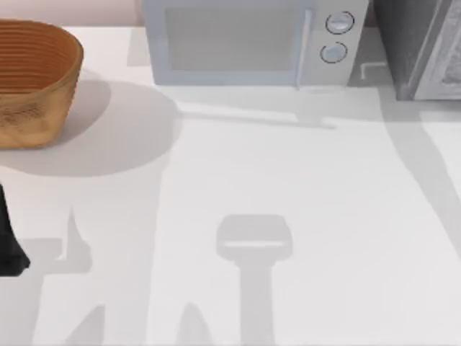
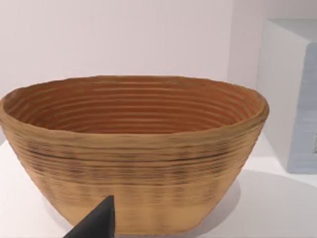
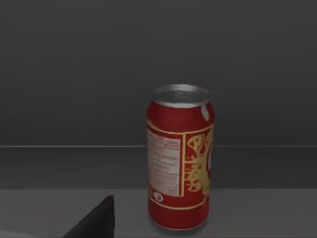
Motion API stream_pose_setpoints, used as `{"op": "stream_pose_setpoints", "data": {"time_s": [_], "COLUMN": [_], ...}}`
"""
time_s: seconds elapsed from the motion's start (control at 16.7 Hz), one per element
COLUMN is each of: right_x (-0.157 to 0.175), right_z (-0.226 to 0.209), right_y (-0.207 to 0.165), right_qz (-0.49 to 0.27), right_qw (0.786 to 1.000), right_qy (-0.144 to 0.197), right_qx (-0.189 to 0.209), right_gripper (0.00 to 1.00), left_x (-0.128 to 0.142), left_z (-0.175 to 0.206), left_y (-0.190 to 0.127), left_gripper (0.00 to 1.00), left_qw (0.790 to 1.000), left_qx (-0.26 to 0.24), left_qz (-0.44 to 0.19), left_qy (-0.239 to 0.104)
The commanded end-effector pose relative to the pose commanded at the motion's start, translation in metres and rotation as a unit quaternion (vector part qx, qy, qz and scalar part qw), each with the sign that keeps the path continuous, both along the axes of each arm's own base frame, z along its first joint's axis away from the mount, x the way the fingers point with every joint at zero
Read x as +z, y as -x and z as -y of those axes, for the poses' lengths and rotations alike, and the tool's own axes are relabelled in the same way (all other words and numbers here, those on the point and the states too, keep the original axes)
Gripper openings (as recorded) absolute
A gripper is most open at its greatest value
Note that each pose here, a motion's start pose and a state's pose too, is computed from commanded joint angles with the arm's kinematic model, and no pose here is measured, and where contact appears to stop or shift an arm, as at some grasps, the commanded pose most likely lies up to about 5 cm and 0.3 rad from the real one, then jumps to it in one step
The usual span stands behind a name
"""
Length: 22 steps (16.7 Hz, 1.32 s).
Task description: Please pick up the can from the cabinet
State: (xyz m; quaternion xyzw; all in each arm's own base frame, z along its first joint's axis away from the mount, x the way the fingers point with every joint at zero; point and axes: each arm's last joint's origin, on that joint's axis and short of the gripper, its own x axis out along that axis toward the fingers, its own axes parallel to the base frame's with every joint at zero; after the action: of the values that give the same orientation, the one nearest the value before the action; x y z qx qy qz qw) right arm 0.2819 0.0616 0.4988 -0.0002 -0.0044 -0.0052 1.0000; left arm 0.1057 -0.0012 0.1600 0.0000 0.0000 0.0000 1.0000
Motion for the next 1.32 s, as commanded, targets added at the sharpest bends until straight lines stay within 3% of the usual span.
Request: {"op": "stream_pose_setpoints", "data": {"time_s": [0.24, 0.6, 1.02, 1.32], "right_x": [-0.015, -0.015, -0.015, -0.016], "right_z": [-0.019, -0.019, -0.020, -0.020], "right_y": [-0.026, -0.032, -0.084, -0.088], "right_qz": [0.001, 0.001, 0.001, 0.001], "right_qw": [1.000, 1.000, 1.000, 1.000], "right_qy": [0.001, 0.001, 0.001, 0.001], "right_qx": [-0.003, -0.003, -0.003, -0.003], "right_gripper": [1.00, 1.00, 1.00, 1.00], "left_x": [0.000, 0.000, 0.000, 0.000], "left_z": [0.000, 0.000, 0.000, 0.000], "left_y": [0.000, 0.000, 0.000, 0.000], "left_gripper": [1.00, 1.00, 1.00, 1.00], "left_qw": [1.000, 1.000, 1.000, 1.000], "left_qx": [0.000, 0.000, 0.000, 0.000], "left_qz": [0.000, 0.000, 0.000, 0.000], "left_qy": [0.000, 0.000, 0.000, 0.000]}}
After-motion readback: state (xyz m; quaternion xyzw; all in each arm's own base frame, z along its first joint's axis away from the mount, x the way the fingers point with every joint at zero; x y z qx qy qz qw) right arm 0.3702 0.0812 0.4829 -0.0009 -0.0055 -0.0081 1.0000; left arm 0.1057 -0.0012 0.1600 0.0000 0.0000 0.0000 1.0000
